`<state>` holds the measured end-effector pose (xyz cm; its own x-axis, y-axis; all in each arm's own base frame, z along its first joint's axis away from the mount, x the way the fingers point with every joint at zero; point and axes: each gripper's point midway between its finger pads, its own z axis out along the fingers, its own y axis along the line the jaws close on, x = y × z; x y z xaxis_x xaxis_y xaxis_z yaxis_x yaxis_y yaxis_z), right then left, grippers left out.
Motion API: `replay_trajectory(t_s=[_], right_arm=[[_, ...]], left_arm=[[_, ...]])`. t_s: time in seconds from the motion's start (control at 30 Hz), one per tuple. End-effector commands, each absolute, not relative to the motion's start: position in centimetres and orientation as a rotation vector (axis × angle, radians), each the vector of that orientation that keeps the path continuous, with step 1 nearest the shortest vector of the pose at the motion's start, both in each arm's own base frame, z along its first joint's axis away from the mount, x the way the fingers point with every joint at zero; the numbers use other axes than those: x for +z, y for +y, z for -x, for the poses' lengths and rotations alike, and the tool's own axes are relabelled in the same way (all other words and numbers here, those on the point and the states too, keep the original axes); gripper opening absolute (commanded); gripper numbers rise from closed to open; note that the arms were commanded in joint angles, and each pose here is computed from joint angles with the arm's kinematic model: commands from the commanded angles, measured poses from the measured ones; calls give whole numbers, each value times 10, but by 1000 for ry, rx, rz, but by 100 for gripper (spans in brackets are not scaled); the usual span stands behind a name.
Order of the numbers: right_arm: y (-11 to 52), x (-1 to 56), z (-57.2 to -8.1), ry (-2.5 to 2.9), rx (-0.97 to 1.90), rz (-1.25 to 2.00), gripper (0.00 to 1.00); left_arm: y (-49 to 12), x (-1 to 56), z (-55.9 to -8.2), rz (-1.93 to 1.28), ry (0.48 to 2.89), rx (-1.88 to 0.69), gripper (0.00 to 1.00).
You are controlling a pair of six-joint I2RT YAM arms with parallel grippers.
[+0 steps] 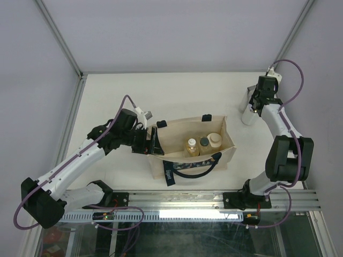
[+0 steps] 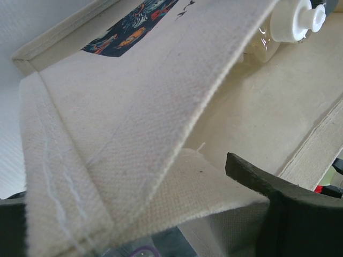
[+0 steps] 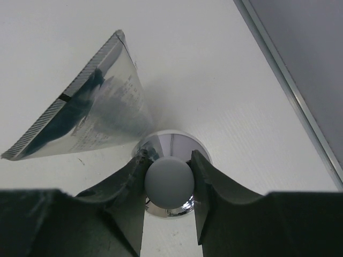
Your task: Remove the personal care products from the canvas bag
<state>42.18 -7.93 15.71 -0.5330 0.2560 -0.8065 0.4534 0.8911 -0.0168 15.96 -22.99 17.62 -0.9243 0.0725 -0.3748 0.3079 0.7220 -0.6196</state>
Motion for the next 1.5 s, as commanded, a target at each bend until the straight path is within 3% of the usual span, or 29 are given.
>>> replay_trajectory(t_s=[0.0, 0.13, 0.27, 0.37, 0.7, 1.03, 1.47], right_arm=[[-78, 187, -437, 2053, -271, -492, 10], [-71, 188, -431, 2083, -239, -484, 42], [-67, 198, -423, 2096, -239, -476, 60], [-65, 204, -413, 2102, -221, -497, 66], [-10, 236, -365, 2100, 97, -592, 71], [76, 320, -304, 2049, 427, -297, 72], [171, 339, -197, 2110, 955, 151, 63]], left_arm=[[-229, 190, -165, -282, 2551, -1002, 81], [-229, 192, -165, -253, 2551, -1013, 82], [-230, 198, -163, -238, 2533, -1034, 83], [-227, 204, -162, -201, 2508, -1041, 84], [-224, 214, -165, -22, 2424, -1091, 83], [-221, 233, -160, 100, 2293, -1208, 82], [-222, 209, -131, 42, 2373, -1300, 78]])
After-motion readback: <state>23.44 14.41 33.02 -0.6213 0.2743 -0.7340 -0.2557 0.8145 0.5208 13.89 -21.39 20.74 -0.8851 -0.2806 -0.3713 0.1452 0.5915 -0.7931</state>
